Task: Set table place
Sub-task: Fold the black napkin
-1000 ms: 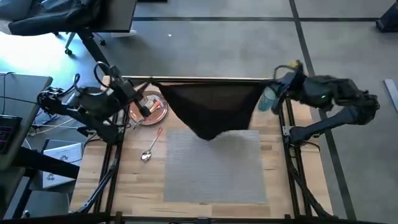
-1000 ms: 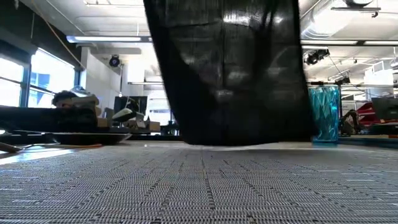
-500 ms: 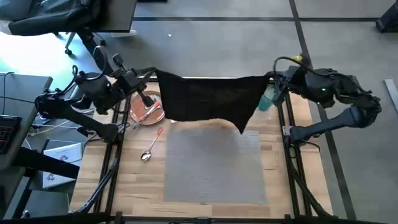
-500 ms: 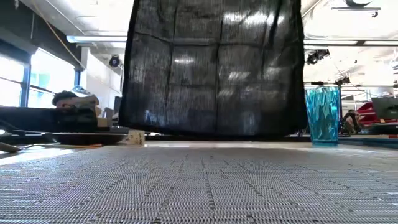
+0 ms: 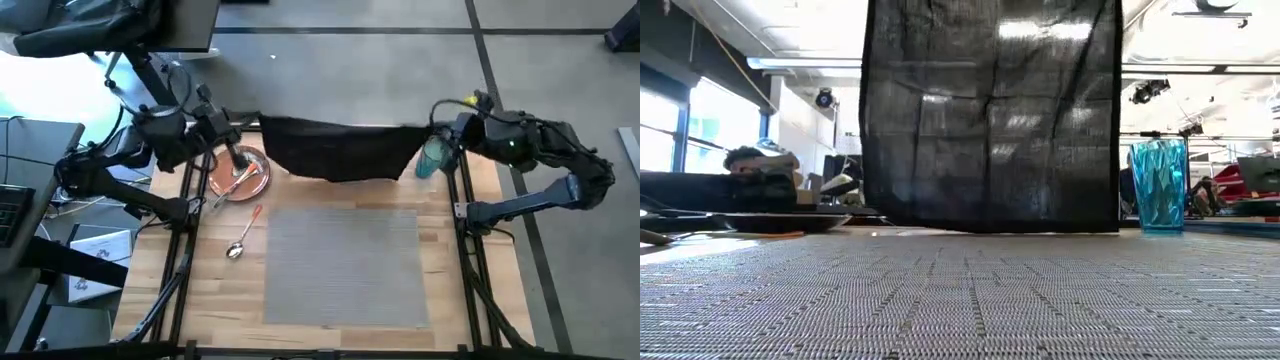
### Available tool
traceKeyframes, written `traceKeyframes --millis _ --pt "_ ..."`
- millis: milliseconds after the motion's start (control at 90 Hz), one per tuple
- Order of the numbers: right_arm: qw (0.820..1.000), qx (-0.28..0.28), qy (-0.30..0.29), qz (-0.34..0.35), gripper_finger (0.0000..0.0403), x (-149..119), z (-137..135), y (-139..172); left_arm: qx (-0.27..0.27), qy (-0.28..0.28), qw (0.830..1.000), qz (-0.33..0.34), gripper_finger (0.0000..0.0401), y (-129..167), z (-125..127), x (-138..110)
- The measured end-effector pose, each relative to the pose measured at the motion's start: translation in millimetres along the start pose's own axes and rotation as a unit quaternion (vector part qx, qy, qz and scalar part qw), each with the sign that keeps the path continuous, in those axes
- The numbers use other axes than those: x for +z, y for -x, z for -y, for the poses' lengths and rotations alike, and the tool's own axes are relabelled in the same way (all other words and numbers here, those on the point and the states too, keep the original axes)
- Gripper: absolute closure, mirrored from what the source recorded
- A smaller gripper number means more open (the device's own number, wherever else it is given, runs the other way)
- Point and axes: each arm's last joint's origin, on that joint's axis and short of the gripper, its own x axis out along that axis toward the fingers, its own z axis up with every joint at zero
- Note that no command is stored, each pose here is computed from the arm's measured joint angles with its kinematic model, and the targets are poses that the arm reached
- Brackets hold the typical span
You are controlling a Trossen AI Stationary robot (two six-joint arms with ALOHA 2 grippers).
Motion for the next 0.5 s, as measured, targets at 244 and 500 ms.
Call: traceKeyframes --millis 244,500 --pt "0.991 0.114 -0.034 -0.069 0.0403 -25 -40 0 -0.111 0.039 0.991 -0.069 0.0401 17 52 -22" --pt "0.964 0.224 -0.047 -0.133 0.0403 -71 -117 -20 -0.194 0.094 0.969 -0.118 0.0401 36 118 -59"
